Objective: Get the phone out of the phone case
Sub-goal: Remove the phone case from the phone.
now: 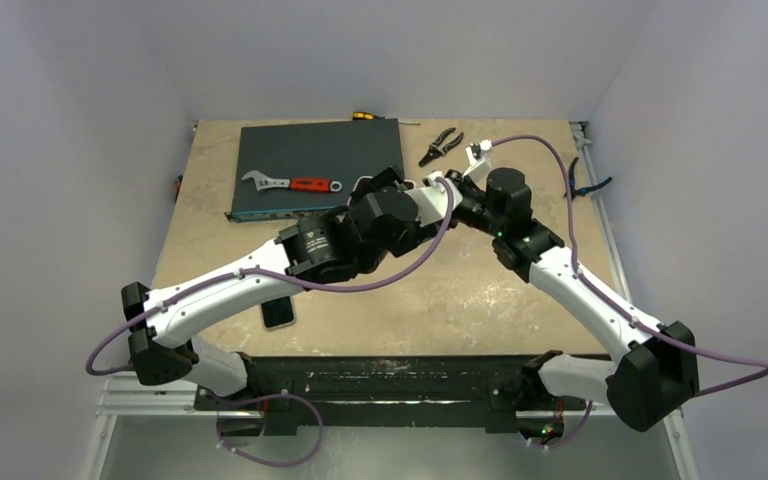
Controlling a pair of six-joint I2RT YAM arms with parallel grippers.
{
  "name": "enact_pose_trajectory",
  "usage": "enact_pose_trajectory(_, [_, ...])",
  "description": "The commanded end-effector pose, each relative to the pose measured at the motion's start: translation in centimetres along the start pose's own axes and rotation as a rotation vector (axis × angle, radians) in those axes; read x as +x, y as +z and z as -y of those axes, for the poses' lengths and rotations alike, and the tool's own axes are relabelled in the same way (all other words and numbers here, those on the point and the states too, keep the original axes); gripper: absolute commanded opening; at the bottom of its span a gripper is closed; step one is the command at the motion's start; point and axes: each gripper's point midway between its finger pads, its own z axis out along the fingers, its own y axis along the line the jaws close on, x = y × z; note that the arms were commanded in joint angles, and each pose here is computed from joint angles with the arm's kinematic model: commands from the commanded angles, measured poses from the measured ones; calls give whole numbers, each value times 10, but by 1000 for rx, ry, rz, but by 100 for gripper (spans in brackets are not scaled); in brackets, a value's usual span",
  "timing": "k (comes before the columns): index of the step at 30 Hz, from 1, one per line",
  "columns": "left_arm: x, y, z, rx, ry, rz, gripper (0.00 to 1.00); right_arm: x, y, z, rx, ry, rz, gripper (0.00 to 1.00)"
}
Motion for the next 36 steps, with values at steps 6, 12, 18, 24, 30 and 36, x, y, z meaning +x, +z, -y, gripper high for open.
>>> enact_pose_trajectory(6, [-2,9,-7,-70,75,-47,71,-30,-8,-47,-114,-62,75,0])
enact_pose_trajectory(12, [0,14,-12,-123,101,-62,64,-31,-11,-53,-123,-66,76,0])
enact_pose_trajectory(18, [-2,18,-19,-181,113,-68,49,-33,-12,-53,-119,-68,83,0])
enact_pose_trajectory(24, [-4,24,-17,-194,117,-61,46,-30,-14,-54,-127,-64,74,0])
enact_pose_trajectory(30, [-1,32,-14,-211,140,-68,38,-29,-19,-66,-165,-48,63,0])
enact_pose_trajectory(36, [0,39,-16,-240,160,-84,34,-26,-29,-81,-207,-48,38,0])
